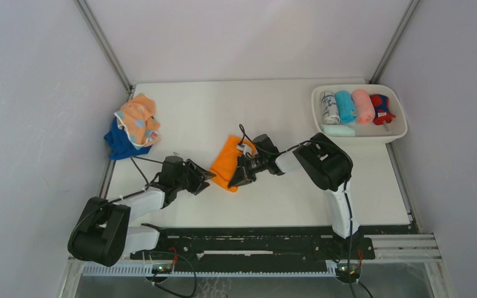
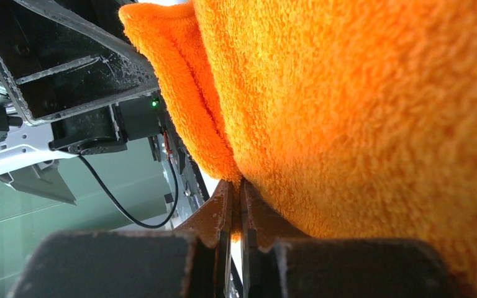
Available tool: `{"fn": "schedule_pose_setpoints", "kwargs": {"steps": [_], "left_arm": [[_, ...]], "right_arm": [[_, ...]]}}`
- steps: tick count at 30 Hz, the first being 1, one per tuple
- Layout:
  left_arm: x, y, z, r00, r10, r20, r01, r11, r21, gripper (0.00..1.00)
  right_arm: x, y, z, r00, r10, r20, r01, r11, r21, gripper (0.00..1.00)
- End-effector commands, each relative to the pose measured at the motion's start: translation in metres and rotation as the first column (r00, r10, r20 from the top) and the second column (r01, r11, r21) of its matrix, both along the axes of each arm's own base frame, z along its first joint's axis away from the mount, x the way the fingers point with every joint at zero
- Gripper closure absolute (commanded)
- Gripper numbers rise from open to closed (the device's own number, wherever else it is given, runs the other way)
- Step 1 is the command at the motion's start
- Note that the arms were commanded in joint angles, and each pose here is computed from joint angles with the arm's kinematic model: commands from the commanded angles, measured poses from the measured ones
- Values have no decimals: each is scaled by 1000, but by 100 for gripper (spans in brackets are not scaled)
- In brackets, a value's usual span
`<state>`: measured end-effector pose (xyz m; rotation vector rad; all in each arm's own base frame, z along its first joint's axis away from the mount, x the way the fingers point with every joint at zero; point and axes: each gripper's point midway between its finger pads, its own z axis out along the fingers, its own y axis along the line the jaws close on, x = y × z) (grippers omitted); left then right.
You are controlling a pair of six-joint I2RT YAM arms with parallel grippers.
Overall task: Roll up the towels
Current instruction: Roll the towel at the center of the board.
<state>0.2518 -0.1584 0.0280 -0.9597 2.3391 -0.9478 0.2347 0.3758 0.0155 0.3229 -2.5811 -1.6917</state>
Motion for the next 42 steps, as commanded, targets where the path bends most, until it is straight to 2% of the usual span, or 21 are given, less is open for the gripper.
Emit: {"fn": "schedule_pose_setpoints", "kwargs": {"steps": [1,18,25,30,32,34,42], "left_arm": [[1,3,-11,999,20,-36,-19,999,29,44],[-23,22,-63,965,110,-239,-80,988,130,47],[-37,34,-71,941,158,-299,-102,976,194,63],[-36,35,-65,943,141,-302,-76,974,215,83],[-34,35,-61,944,128,-303,-60,973,223,87],[-33,35,-56,947,119,-298,-50,972,230,84],[-24,36,-19,980,109,-169,-79,981,177,52]], "right_arm": [[8,-7,-27,999,-34,17,35,996,-87,100],[11,-3,-24,999,-10,36,14,994,-112,100],[12,-4,-18,997,-2,72,11,992,-127,100],[16,-1,-6,991,15,129,2,991,-131,100],[16,0,-3,990,21,143,-2,991,-132,100],[15,0,-2,991,25,135,-7,992,-128,100],[14,2,-3,997,12,81,-3,994,-110,100]]}}
